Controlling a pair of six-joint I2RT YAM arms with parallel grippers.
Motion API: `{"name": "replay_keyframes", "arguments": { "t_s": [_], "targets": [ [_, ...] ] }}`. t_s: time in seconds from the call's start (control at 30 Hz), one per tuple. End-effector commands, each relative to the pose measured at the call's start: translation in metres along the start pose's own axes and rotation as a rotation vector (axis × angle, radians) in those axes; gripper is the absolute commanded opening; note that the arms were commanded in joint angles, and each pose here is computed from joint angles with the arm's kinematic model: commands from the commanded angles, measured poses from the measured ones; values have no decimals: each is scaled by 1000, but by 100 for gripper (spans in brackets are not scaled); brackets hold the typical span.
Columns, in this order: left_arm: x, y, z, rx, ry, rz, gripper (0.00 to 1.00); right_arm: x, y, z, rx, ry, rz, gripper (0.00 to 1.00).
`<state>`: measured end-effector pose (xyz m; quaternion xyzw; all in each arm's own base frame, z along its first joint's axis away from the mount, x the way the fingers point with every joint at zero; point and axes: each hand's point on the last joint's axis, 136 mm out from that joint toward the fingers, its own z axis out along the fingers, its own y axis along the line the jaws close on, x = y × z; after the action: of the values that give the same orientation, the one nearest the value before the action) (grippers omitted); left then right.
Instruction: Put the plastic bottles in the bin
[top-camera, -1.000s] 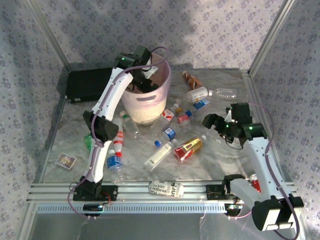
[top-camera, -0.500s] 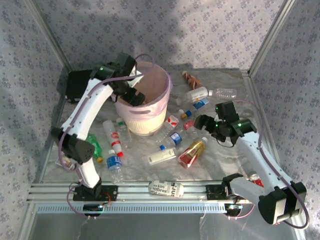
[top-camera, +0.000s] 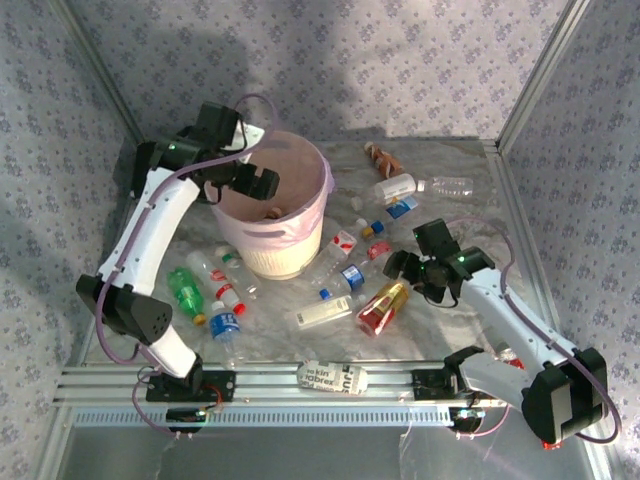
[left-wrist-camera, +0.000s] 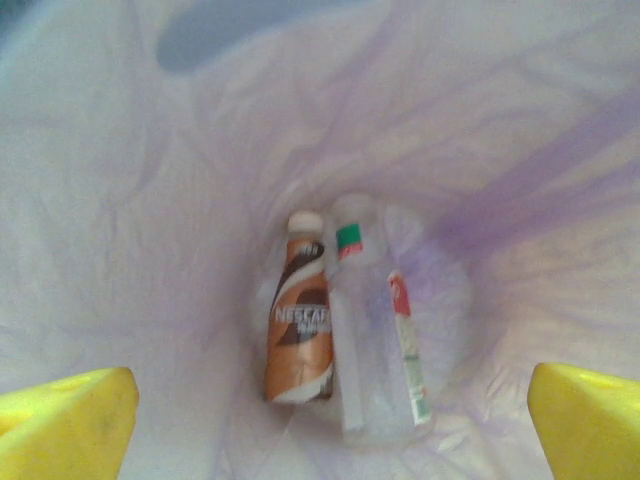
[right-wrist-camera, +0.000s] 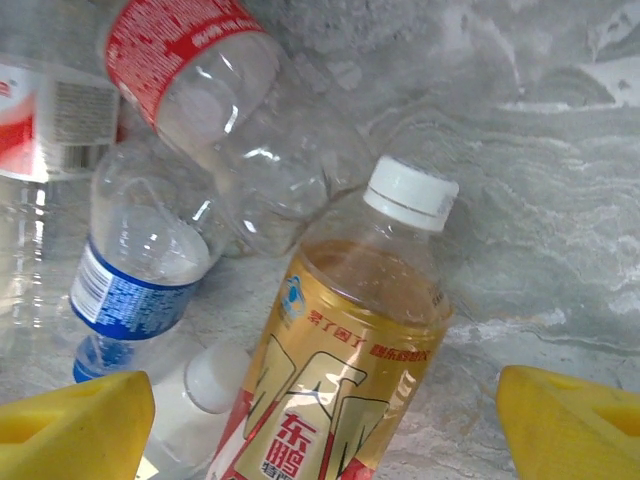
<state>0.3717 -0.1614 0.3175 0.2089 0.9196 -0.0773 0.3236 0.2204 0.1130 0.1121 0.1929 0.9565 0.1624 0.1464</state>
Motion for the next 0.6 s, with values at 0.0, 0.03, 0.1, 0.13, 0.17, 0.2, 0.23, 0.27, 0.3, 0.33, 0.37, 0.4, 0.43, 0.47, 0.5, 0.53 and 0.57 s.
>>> {"name": "replay_keyframes", "arguments": {
  "t_s": [0.0,0.03,0.1,0.13,0.17,0.2,0.23,0.27,0.3,0.33,0.37,0.4,0.43,0.47,0.5,0.53,0.57],
  "targets": [
    [-30,-6,-22,52,-122,-25,100,2,0,9,12,-5,27,89],
    [-32,-5,-26,52,-134,-26,100,4,1,13,17,6,22,89],
    [-37,-3,-37,42,-164,-26,100,6,1,22,31,28,14,88],
    [-39,-3,-45,40,-180,-28,100,8,1,27,39,37,13,87],
    [-41,-4,-53,40,-194,-28,100,8,1,32,40,45,13,87],
    [-42,-4,-60,41,-205,-27,100,9,1,35,44,52,14,87],
    [-42,-4,-67,40,-213,-28,100,10,0,40,51,57,13,87],
    [-41,-6,-74,43,-217,-31,100,11,-1,44,60,63,12,86],
    [-39,-7,-81,46,-223,-33,100,12,-3,47,69,68,11,86],
    [-35,-9,-87,47,-224,-32,100,13,-5,50,79,75,11,86],
    [-30,-10,-92,50,-224,-37,100,14,-6,53,87,81,11,86],
    [-25,-13,-96,54,-225,-40,100,15,-8,55,96,85,13,86],
    [-19,-15,-100,59,-223,-45,100,15,-9,57,100,87,14,85],
    [-12,-19,-103,68,-227,-52,100,14,-10,59,104,87,14,83],
    [-8,-22,-107,79,-236,-62,100,15,-11,61,110,90,11,82],
    [2,-27,-104,97,-225,-72,100,14,-11,62,115,89,9,79],
    [9,-33,-106,115,-226,-83,100,14,-13,63,124,90,5,77]
  ]
}}
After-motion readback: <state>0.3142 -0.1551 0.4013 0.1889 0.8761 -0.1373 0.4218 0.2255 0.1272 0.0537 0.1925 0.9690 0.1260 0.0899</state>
